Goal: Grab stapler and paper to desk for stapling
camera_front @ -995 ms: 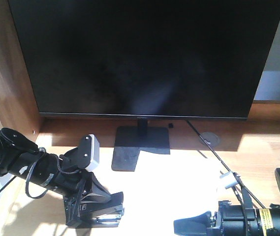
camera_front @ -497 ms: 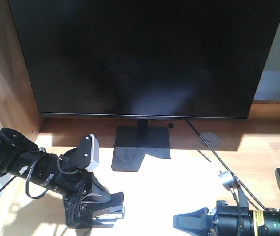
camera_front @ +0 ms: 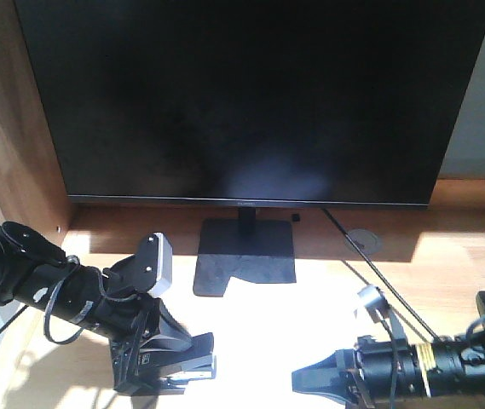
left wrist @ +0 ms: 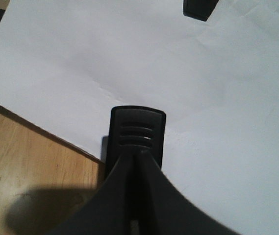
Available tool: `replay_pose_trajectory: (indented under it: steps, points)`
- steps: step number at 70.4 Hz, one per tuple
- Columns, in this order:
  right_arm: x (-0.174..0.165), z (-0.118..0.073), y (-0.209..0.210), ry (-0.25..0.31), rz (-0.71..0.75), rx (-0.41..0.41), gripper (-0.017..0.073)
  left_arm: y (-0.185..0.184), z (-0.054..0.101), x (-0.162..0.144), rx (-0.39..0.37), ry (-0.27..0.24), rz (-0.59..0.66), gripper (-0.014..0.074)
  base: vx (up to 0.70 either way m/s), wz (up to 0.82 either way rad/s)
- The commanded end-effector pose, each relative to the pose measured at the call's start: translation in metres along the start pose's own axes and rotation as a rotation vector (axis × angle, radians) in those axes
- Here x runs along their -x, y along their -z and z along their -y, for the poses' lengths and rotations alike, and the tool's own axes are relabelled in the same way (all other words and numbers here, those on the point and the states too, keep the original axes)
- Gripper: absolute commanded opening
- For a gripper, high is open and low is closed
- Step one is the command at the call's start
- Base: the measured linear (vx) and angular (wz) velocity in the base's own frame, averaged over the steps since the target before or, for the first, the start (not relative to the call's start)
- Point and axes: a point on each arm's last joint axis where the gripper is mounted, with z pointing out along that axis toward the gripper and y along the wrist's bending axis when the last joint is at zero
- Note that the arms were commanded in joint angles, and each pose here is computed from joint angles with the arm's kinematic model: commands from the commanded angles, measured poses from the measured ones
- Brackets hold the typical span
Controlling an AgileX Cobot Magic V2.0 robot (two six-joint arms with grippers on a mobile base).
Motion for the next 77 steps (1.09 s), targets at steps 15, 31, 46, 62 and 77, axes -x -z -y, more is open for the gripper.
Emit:
replay_pose_trajectory:
  steps: [15,31,46,62,77]
  points:
    - [0.028,-0.021,0.003,0.02,-0.056,0.118,-0.0002,0.012,0.002,0.018,0.014,-0.011,0.072,-0.0006,0.0,0.0]
    - [0.036,-0.022,0.004,0.003,-0.039,0.115,-0.0002,0.012,0.002,0.018,0.014,-0.011,0.072,-0.0006,0.0,0.0]
    - [0.031,-0.029,-0.012,0.022,-0.081,0.108,-0.0002,0.012,0.002,0.018,0.014,-0.011,0.072,-0.0006,0.0,0.0]
    - [0.03,-0.03,-0.029,0.027,-0.071,0.035,-0.0002,0.012,0.002,0.018,0.014,-0.011,0.072,-0.0006,0.0,0.0]
    - [0.032,-0.027,-0.029,0.02,-0.046,0.003,-0.0002,0.012,0.002,0.018,0.014,-0.011,0.072,-0.0006,0.0,0.0]
